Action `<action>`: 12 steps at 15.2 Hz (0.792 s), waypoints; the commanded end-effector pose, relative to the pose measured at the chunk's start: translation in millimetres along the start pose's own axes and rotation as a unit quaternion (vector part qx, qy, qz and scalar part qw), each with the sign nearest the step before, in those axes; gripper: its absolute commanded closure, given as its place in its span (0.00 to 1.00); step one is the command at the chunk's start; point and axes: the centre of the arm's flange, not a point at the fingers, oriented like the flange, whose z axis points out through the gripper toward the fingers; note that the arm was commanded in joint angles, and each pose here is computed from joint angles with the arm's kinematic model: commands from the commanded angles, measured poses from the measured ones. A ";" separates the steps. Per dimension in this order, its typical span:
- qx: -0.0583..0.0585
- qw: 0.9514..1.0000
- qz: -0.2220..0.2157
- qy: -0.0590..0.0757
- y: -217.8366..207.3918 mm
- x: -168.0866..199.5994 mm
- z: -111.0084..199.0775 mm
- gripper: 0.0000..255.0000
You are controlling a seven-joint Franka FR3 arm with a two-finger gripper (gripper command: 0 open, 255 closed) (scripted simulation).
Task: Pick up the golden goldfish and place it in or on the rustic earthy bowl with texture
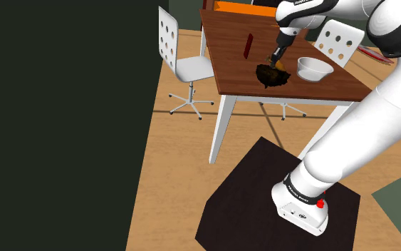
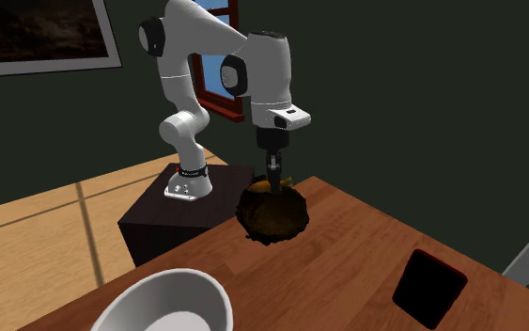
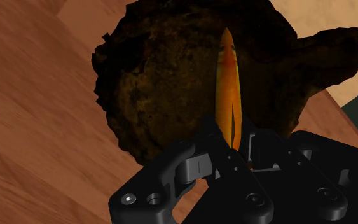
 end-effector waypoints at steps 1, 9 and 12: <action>0.000 1.000 0.000 0.000 -0.1 0.1 0.6 1.00; 0.000 1.000 0.000 0.000 -0.1 0.1 0.5 0.00; 0.000 1.000 0.000 0.000 -0.2 0.1 -25.8 0.00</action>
